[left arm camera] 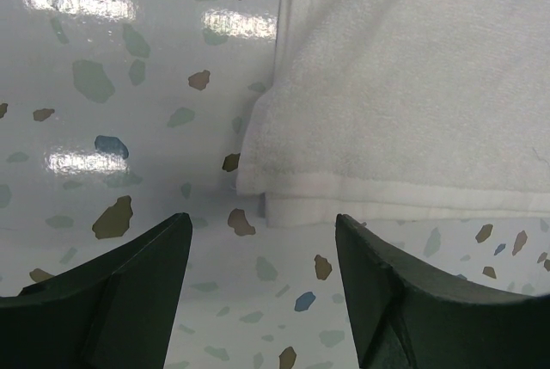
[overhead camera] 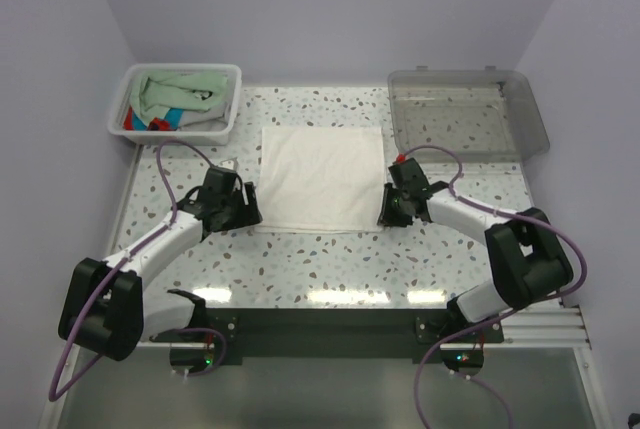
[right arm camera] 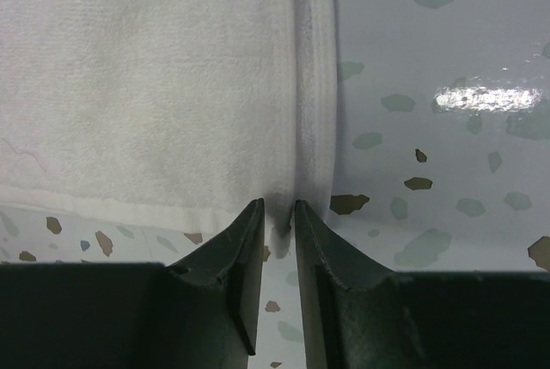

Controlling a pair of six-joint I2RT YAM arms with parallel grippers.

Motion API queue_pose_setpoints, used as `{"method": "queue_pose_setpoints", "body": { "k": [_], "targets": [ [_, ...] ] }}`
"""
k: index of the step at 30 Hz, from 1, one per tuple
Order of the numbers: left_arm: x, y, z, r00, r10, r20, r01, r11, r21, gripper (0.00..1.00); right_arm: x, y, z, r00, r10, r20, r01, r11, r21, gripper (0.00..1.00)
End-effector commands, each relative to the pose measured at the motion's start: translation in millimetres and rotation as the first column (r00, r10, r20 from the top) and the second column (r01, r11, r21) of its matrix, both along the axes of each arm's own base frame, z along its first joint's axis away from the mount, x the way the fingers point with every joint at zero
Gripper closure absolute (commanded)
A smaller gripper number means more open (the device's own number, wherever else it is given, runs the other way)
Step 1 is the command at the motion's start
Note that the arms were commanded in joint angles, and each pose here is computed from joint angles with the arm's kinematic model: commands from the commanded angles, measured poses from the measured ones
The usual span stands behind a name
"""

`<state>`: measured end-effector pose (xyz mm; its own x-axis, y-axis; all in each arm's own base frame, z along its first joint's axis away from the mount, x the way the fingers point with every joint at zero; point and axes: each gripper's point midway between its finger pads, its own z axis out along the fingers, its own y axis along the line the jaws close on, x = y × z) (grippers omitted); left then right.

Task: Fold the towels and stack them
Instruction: Fold the towel

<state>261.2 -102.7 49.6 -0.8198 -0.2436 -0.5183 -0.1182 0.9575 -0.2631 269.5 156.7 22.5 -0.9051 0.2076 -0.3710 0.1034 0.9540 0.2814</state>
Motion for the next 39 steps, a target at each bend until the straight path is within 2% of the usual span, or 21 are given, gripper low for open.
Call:
{"method": "queue_pose_setpoints", "body": {
  "k": [1,3,4,7,10,11,13,16,20,27,31,34,36,39],
  "targets": [
    [3,1,1,1.000,-0.003,0.021,0.003,1.000,0.007,0.27,2,5,0,1.000,-0.006,0.008,0.006,1.000,0.023,0.78],
    [3,1,1,1.000,-0.003,0.021,0.003,1.000,0.005,0.27,2,5,1,1.000,-0.001,0.011,0.001,1.000,0.017,0.82],
    [3,0,1,1.000,-0.004,0.020,0.004,1.000,0.004,0.27,2,3,2,1.000,-0.003,0.010,0.003,1.000,0.009,0.90],
    [3,0,2,1.000,-0.004,0.020,0.004,1.000,0.004,0.28,4,2,12,1.000,0.008,0.026,-0.008,1.000,0.004,1.00],
    [3,1,5,1.000,-0.004,0.022,0.003,1.000,0.009,0.30,3,-2,35,0.999,0.029,0.036,-0.028,0.999,-0.021,1.00],
    [3,1,7,1.000,-0.003,0.024,0.003,1.000,0.010,0.30,10,-3,54,0.996,0.036,0.086,-0.034,0.999,-0.029,1.00],
    [4,1,9,1.000,-0.001,0.031,0.001,1.000,0.006,0.32,8,-7,64,0.994,0.043,0.103,-0.038,0.998,-0.042,1.00],
    [2,0,9,1.000,-0.001,0.024,0.001,1.000,-0.002,0.34,1,-12,65,0.994,0.053,0.096,-0.048,0.997,-0.054,1.00],
    [-1,-5,3,1.000,-0.005,0.012,0.006,0.999,-0.034,0.36,-11,-19,42,0.997,0.050,0.051,-0.046,0.996,-0.073,1.00],
    [-3,-13,-8,1.000,-0.010,-0.018,0.009,0.997,-0.075,0.39,-10,-24,14,0.999,0.034,0.017,-0.032,0.995,-0.093,1.00],
    [-1,-14,-7,1.000,-0.006,-0.013,0.005,0.997,-0.079,0.42,-9,-17,27,0.998,0.059,0.008,-0.059,0.996,-0.066,1.00],
    [1,-14,-3,1.000,-0.002,-0.009,0.001,0.997,-0.081,0.45,-7,-13,55,0.996,0.085,0.034,-0.083,0.996,-0.043,1.00],
    [0,-14,0,1.000,-0.002,-0.006,0.002,0.997,-0.081,0.45,-2,-9,80,0.989,0.096,0.110,-0.095,0.995,-0.014,1.00],
    [-2,-12,2,1.000,0.002,-0.001,-0.002,0.997,-0.077,0.45,-13,-15,72,0.991,0.107,0.079,-0.105,0.994,-0.030,1.00]
  ]
}}
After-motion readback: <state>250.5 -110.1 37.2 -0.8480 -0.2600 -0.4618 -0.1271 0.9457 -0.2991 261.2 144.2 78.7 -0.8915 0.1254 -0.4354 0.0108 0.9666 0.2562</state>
